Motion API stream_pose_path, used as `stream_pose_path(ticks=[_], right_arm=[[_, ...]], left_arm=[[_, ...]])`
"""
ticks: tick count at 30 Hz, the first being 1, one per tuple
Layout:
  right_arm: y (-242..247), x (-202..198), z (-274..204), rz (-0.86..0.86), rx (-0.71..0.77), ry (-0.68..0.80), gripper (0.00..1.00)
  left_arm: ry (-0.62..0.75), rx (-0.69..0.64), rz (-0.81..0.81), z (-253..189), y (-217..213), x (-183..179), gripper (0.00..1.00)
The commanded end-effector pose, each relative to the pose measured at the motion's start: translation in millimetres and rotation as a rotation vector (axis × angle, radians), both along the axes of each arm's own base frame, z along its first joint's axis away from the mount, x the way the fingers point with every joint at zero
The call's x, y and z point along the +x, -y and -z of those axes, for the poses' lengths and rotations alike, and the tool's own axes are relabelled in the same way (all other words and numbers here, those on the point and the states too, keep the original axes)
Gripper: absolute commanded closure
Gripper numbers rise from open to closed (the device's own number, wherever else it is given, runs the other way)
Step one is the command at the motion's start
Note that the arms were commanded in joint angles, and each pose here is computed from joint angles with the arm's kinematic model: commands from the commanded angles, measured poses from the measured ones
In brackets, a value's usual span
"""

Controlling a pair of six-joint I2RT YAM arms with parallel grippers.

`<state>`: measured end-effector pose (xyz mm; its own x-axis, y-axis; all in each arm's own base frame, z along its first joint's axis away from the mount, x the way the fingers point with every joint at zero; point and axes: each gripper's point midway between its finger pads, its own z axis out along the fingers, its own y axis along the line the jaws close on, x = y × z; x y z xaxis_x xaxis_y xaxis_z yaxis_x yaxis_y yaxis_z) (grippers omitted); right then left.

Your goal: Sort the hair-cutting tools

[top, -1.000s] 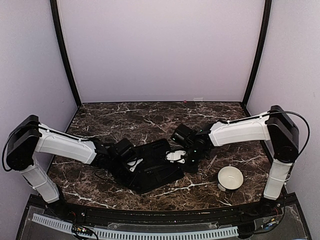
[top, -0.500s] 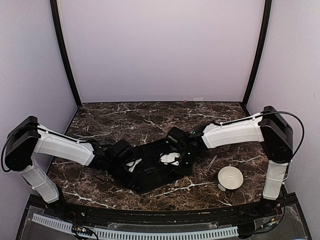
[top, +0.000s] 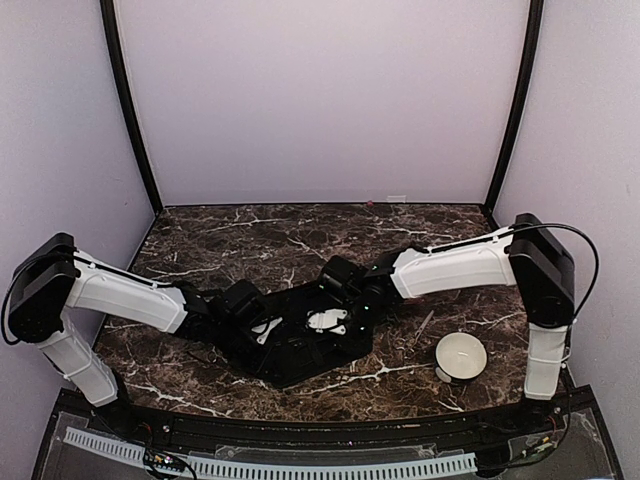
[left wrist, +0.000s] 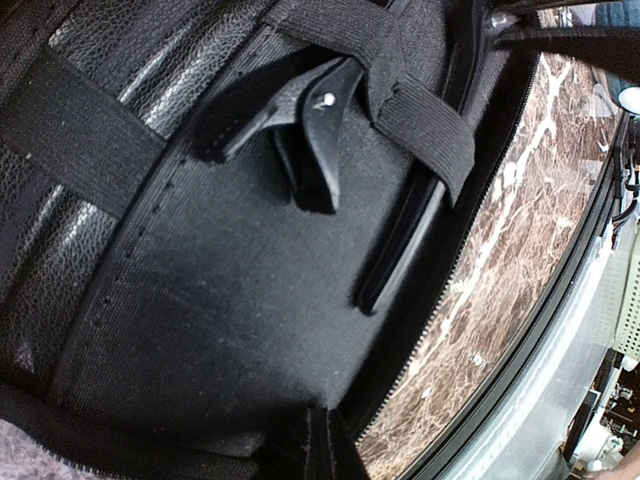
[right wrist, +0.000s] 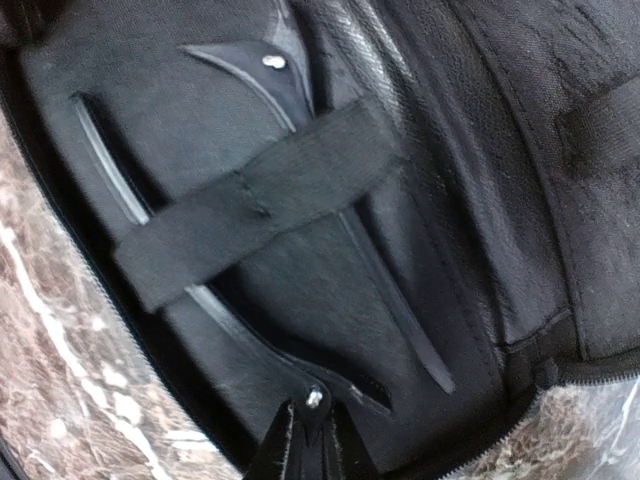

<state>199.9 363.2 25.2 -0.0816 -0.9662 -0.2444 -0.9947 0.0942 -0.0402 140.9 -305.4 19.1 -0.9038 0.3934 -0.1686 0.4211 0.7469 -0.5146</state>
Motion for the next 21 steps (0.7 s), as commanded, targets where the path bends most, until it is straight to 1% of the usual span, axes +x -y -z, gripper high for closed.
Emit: stream_pose_path(ticks=[1,4,6,11,18,21], right_arm=[[-3.2,-29.9,11.4,-0.045,-0.008,-0.116,0.88],[-2.3,-35.1,7.1,-0.063,0.012,-0.130,0.79],[-0.2,-32.9,6.1,-0.060,0.013,-0.111,0.76],[3.0,-28.2,7.7,-0.056,0.008,-0.085,0.75],[-5.1,-33.3,13.6,-0.074,0.015,-0.134,0.75],[-12.5,-38.5,9.2,-0.095,0.048,-0.163,0.75]], left_arm=[[-0.078,0.145,0.004,34.7,-32.6,-22.6,1.00],[-0.077,0.145,0.009,36.4,-32.2,-22.5,1.00],[-0.076,0.142,0.010,36.2,-31.5,-22.2,1.00],[-0.082,0.144,0.017,38.9,-31.2,-23.3,1.00],[-0.081,0.144,0.021,39.7,-30.6,-22.8,1.00],[-0.072,0.136,0.017,38.5,-29.8,-21.6,1.00]])
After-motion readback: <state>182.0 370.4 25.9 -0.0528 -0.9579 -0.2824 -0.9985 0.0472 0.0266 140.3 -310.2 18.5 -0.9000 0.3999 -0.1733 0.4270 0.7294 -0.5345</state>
